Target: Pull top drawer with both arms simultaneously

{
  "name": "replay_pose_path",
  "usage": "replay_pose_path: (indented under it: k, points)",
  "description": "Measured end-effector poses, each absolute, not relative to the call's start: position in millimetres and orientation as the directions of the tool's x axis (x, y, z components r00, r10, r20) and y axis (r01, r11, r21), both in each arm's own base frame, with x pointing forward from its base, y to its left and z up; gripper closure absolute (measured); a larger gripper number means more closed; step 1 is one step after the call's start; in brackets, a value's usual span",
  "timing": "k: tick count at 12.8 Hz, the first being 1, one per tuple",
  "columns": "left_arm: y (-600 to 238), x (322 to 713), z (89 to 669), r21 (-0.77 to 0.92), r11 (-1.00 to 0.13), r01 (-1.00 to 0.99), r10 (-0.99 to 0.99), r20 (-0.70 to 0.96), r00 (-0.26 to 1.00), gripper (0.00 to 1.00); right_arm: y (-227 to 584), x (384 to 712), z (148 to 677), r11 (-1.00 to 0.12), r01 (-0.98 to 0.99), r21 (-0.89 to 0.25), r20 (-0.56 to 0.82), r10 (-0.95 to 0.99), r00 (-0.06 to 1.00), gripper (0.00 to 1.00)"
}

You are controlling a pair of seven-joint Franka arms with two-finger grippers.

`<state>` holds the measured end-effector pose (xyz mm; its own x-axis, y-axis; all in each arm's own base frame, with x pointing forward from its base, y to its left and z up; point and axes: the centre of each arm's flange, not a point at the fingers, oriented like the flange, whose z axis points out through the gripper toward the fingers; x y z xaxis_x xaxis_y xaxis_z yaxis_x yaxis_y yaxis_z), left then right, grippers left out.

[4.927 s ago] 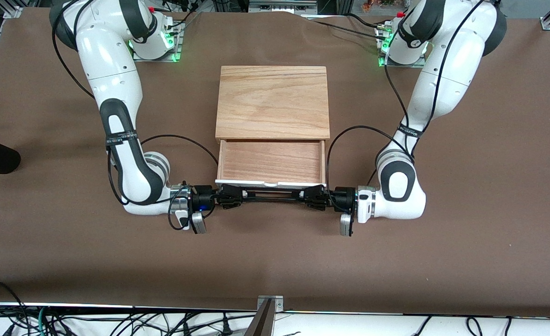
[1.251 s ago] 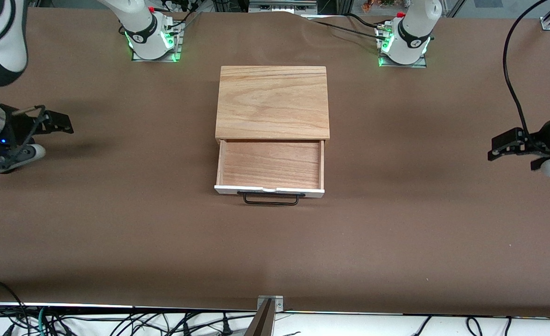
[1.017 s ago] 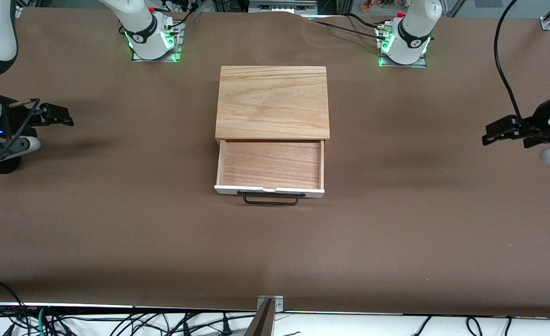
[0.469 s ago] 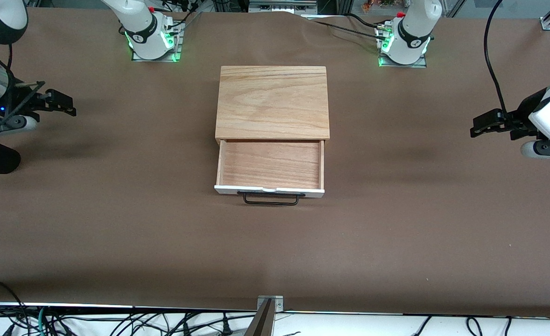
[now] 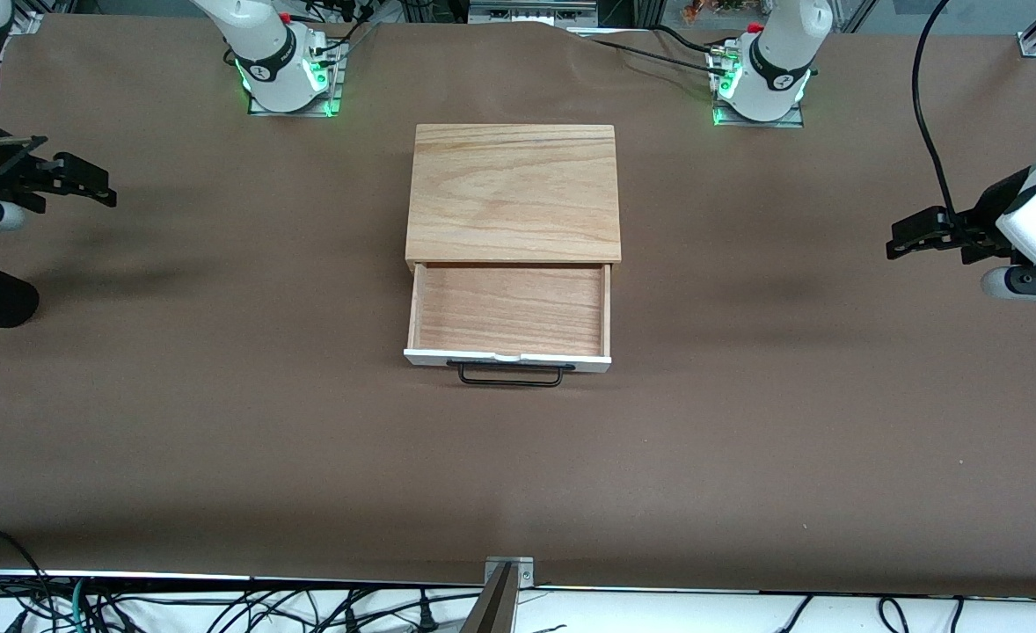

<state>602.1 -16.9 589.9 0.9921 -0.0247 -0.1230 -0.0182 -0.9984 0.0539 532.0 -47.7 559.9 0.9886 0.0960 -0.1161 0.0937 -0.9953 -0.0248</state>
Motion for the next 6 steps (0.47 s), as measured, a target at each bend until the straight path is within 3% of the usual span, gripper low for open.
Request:
replay_pose_path:
  k: [6]
  points:
    - [-14.4, 602.4, 588.0, 0.053, -0.999, -0.011, -0.018, -0.127, 0.992, 0.00, -40.6, 543.2, 562.3, -0.994, 0.107, -0.023, -0.121, 0.109, 0.987, 0.00]
